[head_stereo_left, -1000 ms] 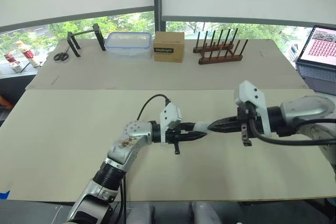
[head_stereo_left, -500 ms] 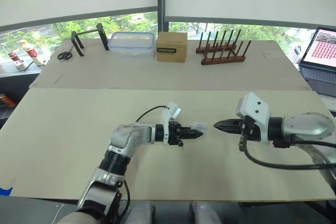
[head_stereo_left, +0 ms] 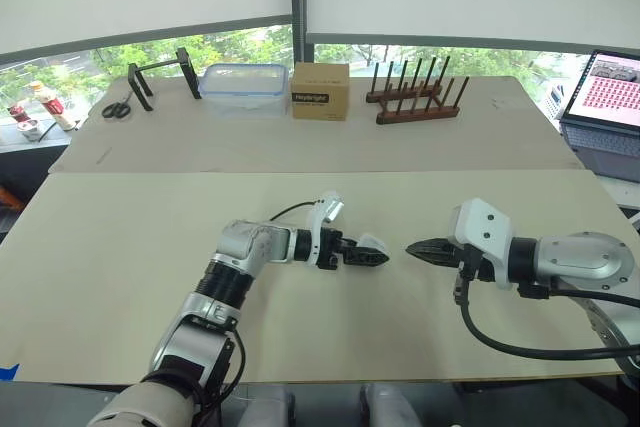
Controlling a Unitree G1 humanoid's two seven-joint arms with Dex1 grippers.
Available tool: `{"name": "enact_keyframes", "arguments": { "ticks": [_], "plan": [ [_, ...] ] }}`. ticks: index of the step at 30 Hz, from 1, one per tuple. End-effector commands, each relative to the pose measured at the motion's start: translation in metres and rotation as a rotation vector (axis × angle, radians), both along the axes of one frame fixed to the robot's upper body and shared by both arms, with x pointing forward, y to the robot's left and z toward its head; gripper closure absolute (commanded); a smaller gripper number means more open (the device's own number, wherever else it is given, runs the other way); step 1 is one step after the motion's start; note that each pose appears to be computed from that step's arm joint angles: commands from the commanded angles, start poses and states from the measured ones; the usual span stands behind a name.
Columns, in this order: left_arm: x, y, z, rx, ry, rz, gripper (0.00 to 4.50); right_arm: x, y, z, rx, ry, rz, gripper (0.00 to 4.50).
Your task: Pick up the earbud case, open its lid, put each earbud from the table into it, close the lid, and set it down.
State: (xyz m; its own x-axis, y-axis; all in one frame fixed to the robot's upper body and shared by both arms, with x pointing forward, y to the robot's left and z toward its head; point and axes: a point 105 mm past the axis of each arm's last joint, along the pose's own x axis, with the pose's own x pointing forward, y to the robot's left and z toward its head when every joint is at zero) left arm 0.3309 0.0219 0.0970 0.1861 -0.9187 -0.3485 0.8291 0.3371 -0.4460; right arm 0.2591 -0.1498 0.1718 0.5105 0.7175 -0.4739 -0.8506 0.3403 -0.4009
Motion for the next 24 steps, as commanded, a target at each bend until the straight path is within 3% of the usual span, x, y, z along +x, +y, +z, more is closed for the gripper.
{"name": "enact_keyframes", "arguments": {
  "ticks": [1, 5, 13, 18, 24],
  "plan": [
    [0.000, 0.022, 0.004, 0.087, -0.193, -0.018, 0.01, 0.001, -0.004, 0.011, -0.018, -0.032, 0.018, 4.21],
    [-0.009, 0.034, 0.036, 0.061, -0.470, -0.086, 0.00, 0.003, -0.011, 0.014, -0.058, -0.026, 0.041, 2.96],
    [-0.060, 0.067, 0.066, -0.009, -0.658, -0.263, 0.00, -0.006, -0.027, 0.031, -0.132, 0.003, 0.100, 0.17],
    [-0.068, 0.101, 0.073, 0.132, -0.733, -0.225, 0.00, -0.019, -0.047, 0.045, -0.151, 0.032, 0.121, 0.08],
    [-0.065, 0.118, 0.076, 0.183, -0.722, -0.178, 0.00, -0.021, -0.053, 0.051, -0.135, 0.024, 0.110, 0.08]
  ]
}}
